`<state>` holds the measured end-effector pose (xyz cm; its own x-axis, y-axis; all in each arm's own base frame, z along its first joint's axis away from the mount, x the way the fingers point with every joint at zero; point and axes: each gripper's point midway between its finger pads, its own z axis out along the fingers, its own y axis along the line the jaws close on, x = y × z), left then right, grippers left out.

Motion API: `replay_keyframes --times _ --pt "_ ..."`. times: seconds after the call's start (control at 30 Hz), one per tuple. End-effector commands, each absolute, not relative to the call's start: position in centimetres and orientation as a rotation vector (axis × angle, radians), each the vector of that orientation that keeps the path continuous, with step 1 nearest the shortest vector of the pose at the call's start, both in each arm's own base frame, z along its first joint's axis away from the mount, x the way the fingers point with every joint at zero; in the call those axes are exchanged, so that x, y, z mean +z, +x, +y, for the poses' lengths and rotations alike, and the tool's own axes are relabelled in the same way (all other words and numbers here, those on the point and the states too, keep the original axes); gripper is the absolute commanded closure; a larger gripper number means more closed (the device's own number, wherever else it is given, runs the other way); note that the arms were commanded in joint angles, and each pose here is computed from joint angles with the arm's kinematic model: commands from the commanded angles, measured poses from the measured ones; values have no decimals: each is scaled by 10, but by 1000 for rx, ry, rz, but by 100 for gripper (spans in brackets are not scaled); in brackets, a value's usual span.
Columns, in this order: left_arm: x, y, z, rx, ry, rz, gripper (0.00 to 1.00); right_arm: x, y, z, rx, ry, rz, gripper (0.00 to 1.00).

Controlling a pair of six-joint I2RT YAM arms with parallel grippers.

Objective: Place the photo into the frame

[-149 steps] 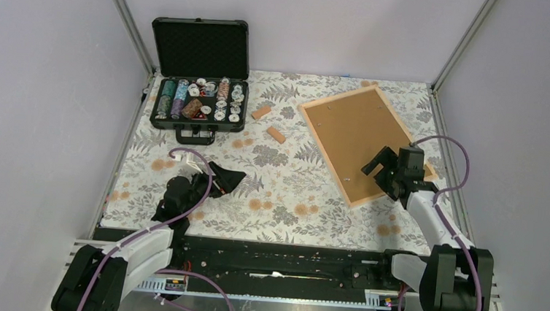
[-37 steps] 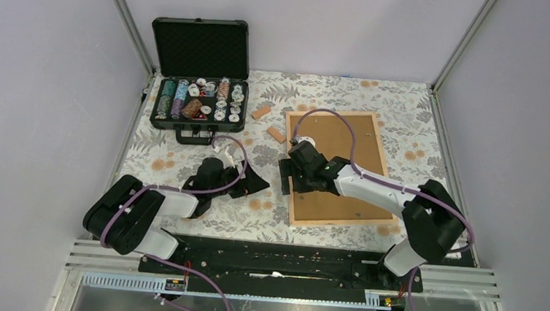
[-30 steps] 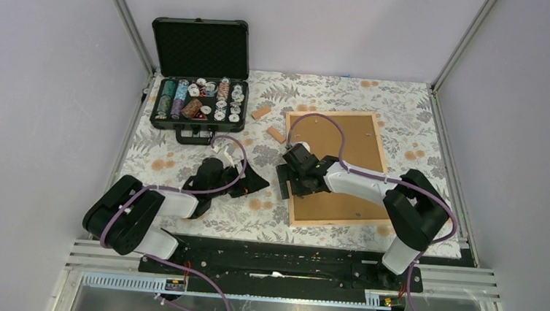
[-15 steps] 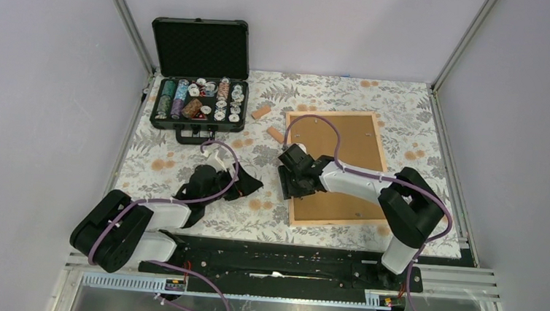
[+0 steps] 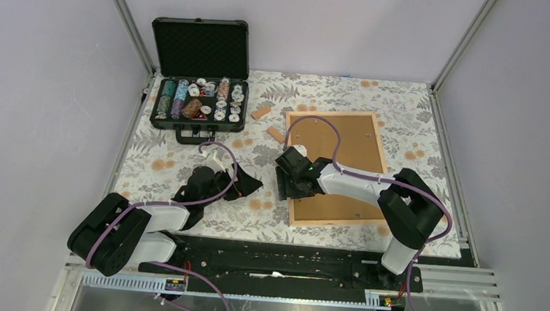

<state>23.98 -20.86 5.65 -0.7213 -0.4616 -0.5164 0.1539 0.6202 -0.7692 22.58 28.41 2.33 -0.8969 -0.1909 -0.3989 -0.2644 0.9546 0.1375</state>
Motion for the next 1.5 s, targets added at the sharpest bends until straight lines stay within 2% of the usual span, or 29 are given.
replay_keyframes --times 0.0,0.17,0.5,0.63,0.8,0.93,1.13,1.23,1.47 --pt "71 245 -210 -1117 -219 2052 10 13 200 266 180 -291 2804 33" --pt "71 245 -211 -1116 -218 2054 10 8 195 272 220 -267 2818 37" --pt "70 246 -211 -1113 -220 2062 10 9 194 279 253 -188 2786 61" --pt "69 246 -211 -1111 -221 2066 10 15 204 280 242 -103 2738 76" --pt "69 246 -212 -1113 -218 2069 10 24 209 287 301 -38 2705 81" --pt "69 246 -212 -1114 -217 2068 10 44 212 285 329 -74 2660 54" --pt "70 246 -212 -1116 -216 2063 10 85 225 270 309 -101 2525 30" --pt "69 246 -215 -1124 -200 2078 9 99 242 263 261 -117 2446 22" --pt "65 248 -219 -1128 -194 2112 6 116 325 253 253 -41 2356 14"
